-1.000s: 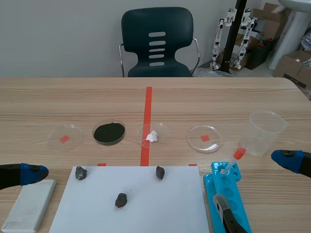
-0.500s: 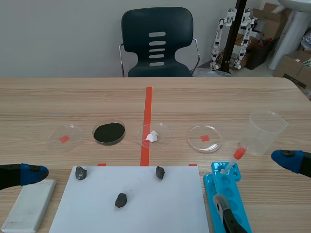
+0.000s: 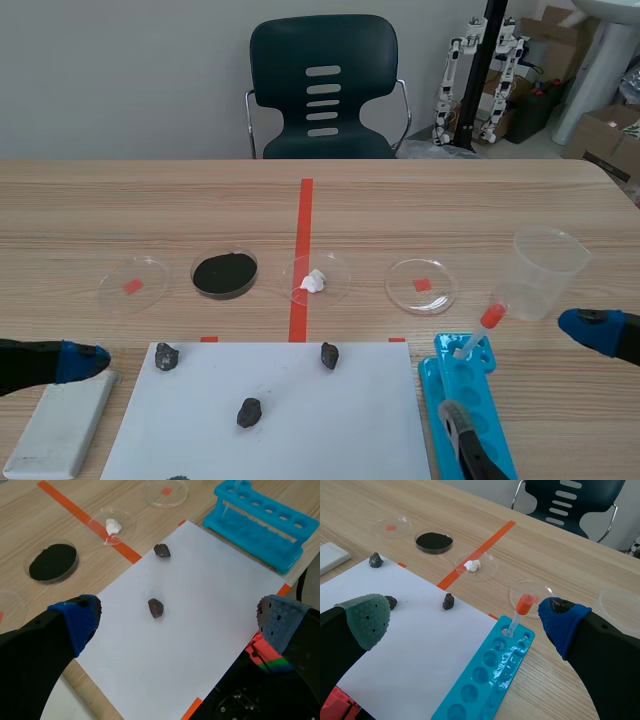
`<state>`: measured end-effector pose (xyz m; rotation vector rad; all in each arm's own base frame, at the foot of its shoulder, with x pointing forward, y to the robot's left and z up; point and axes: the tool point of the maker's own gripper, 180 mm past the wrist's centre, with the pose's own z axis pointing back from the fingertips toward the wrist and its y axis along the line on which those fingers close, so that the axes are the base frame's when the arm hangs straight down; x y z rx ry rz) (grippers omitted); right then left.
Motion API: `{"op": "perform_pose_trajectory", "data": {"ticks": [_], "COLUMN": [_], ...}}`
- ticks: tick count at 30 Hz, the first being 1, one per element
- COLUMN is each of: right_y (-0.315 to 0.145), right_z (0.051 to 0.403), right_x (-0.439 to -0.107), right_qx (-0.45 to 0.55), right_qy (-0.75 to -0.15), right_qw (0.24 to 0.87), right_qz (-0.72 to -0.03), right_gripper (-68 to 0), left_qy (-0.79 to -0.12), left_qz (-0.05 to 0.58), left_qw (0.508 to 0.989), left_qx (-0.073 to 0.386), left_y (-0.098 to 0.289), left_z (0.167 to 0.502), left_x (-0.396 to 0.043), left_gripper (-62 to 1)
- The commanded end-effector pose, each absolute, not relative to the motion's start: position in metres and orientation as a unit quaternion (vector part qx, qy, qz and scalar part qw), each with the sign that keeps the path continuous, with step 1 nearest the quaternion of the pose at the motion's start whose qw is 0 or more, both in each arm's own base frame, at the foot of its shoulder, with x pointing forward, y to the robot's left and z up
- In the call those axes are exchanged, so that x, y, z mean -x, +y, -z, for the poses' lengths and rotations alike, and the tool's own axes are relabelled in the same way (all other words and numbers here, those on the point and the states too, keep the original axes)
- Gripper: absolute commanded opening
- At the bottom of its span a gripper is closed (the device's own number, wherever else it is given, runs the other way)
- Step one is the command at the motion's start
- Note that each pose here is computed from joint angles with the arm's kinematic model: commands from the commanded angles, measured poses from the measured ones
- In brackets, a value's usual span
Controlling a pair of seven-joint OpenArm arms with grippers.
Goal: Pick up the middle mineral with the left hand
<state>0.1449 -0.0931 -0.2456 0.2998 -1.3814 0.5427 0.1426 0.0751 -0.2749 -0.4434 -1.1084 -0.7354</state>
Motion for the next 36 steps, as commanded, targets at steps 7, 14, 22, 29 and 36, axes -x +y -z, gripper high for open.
{"op": "perform_pose_trajectory", "data": {"ticks": [7,14,22,29,36], "right_y": [-0.094,-0.094,-0.094,-0.094,-0.094], "right_z": [0.239,0.239,0.239,0.239,0.239], "right_x": [-0.148,-0.148,-0.148,-0.148,-0.148], "right_qx": [-0.135,-0.135,-0.135,-0.135,-0.135], "right_qy": [-0.636,-0.636,-0.636,-0.636,-0.636], "right_qw": [0.719,0.719,0.719,0.719,0.719], "right_qz": [-0.245,-0.245,-0.245,-0.245,-0.245], "right_gripper": [-5.2,-5.2,-5.2,-5.2,-5.2], "left_qy": [-0.494,-0.463,-0.417,-0.37,-0.345], "left_qz": [0.309,0.258,0.227,0.209,0.197], "left_qw": [0.805,0.846,0.878,0.904,0.916], "left_qx": [0.112,0.051,0.052,0.051,0.051], "left_y": [0.069,0.07,0.059,0.059,0.056], "left_z": [0.29,0.301,0.328,0.359,0.381], "left_x": [-0.188,-0.213,-0.222,-0.22,-0.222], "left_gripper": [1.4,1.4,1.4,1.4,1.4]}}
